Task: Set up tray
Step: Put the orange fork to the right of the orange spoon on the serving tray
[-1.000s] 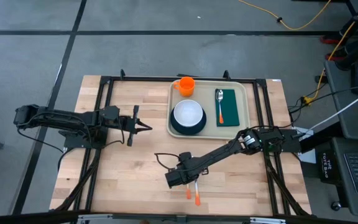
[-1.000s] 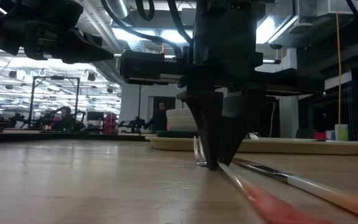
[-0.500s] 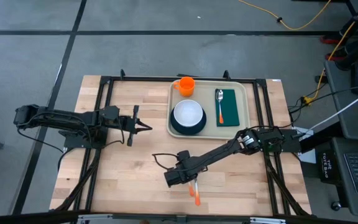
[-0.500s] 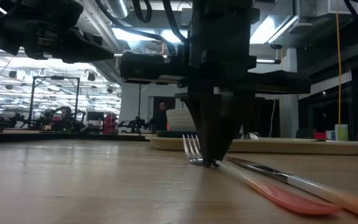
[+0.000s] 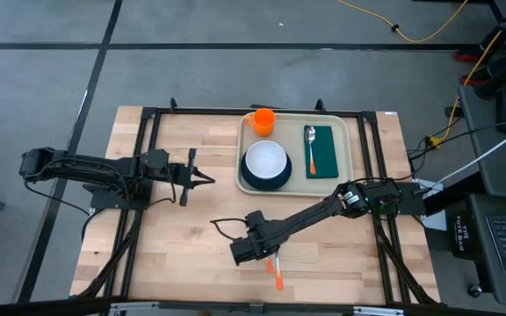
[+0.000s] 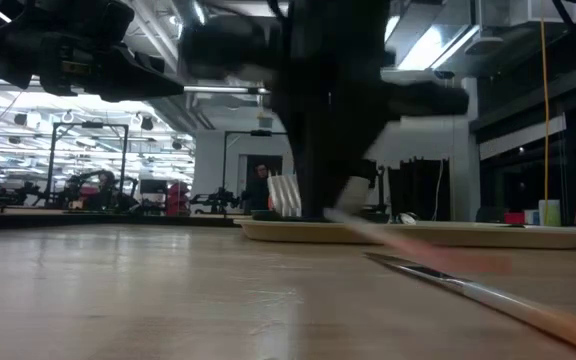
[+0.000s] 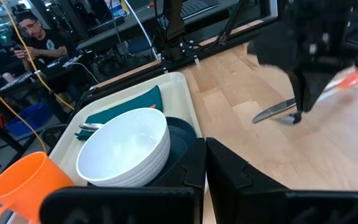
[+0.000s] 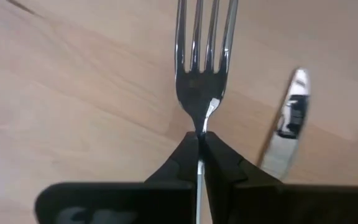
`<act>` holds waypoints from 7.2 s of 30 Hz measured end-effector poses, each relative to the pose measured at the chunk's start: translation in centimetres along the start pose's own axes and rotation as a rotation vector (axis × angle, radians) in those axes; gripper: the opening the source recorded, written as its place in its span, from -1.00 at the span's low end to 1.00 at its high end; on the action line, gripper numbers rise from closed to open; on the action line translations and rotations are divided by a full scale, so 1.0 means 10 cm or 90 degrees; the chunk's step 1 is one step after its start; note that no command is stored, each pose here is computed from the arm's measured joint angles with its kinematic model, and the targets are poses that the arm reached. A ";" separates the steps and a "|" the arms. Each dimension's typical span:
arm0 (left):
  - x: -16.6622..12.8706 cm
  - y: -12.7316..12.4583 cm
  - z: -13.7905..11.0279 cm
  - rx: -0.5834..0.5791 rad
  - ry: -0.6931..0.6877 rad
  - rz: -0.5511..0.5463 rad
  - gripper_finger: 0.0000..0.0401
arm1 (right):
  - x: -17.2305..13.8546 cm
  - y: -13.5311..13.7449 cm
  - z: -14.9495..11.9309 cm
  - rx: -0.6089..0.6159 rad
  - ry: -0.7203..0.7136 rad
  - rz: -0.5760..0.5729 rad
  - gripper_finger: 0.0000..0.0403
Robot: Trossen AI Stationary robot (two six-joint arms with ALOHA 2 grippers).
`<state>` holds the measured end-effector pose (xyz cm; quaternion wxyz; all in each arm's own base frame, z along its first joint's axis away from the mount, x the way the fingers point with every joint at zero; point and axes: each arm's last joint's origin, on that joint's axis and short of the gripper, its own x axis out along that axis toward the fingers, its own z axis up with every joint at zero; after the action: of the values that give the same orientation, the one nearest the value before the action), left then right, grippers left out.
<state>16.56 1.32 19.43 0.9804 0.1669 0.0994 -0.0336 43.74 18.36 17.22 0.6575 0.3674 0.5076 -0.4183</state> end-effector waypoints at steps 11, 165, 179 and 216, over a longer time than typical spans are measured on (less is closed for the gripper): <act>0.00 0.00 0.00 0.000 0.000 0.001 -0.98 | -0.70 -0.09 0.12 -0.063 -0.054 -0.005 -0.94; -0.01 0.07 0.06 0.003 -0.014 0.103 -0.94 | -0.63 -3.59 1.51 0.082 -0.401 0.075 -0.95; -0.01 0.07 0.06 0.003 -0.014 0.103 -0.95 | -0.58 -3.49 1.95 0.117 -0.223 0.040 -0.95; 0.00 0.05 0.03 -0.003 0.004 0.096 -0.95 | 0.35 -3.57 2.42 0.171 -0.016 -0.032 -0.95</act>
<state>16.62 1.74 19.88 0.9802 0.1715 0.0896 0.0413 19.99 -17.82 16.97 0.5981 0.4340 0.4480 -0.5032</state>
